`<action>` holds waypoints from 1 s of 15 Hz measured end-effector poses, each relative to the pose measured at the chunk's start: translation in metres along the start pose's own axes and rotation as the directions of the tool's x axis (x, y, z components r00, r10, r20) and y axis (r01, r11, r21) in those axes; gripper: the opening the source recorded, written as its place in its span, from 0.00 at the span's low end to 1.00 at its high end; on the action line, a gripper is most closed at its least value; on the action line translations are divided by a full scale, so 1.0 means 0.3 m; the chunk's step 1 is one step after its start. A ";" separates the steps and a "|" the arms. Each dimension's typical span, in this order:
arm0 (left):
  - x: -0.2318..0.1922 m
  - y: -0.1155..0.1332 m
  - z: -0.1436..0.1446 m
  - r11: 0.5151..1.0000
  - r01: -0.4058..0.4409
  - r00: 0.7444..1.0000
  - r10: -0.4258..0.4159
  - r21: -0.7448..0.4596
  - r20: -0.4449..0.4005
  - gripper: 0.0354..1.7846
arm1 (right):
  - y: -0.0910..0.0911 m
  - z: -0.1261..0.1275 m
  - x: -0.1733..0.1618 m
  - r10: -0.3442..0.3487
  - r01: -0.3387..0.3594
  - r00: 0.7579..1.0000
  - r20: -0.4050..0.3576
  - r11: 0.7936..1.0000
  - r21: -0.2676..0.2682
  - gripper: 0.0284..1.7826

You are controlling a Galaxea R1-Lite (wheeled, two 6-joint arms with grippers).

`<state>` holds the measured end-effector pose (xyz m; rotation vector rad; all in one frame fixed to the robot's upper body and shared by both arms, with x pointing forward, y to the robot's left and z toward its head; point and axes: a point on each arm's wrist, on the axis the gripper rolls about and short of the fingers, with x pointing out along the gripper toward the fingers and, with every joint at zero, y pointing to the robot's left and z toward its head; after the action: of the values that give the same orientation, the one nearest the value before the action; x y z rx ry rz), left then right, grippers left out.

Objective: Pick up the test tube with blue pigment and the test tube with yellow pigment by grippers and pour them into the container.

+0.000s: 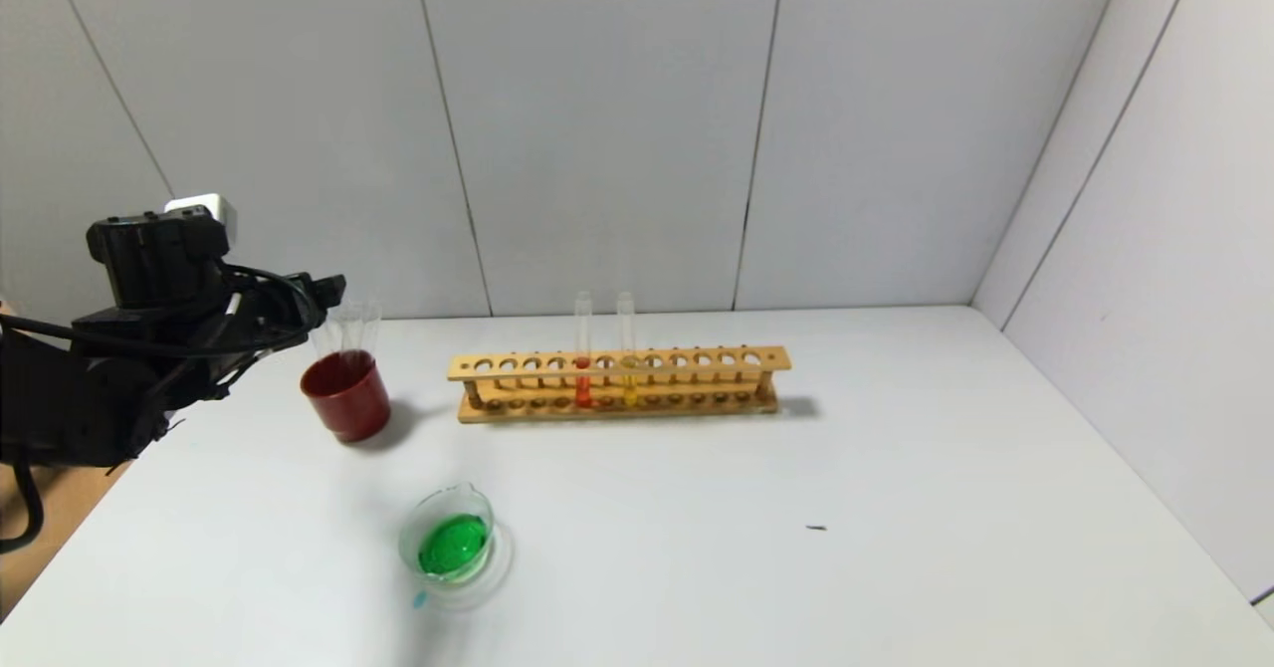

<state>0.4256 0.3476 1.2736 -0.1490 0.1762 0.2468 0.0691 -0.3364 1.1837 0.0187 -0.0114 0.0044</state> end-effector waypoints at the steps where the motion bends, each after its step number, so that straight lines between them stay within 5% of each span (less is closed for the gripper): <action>1: -0.010 0.001 0.007 1.000 0.002 1.000 -0.002 0.002 0.005 0.98 | 0.000 0.000 0.000 0.000 0.000 1.000 0.000 1.000 0.000 0.96; 10: -0.182 0.045 0.066 0.990 -0.012 0.998 0.004 0.140 0.062 0.98 | 0.000 0.000 0.000 0.000 0.000 1.000 0.000 1.000 0.000 0.96; 15: -0.361 0.098 0.101 0.968 -0.112 0.993 0.100 0.223 0.067 0.98 | 0.000 0.000 0.000 0.000 0.000 1.000 0.000 1.000 0.000 0.96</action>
<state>0.3193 0.3562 1.3201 0.0939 0.1565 0.3352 0.0691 -0.3364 1.1837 0.0187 -0.0114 0.0048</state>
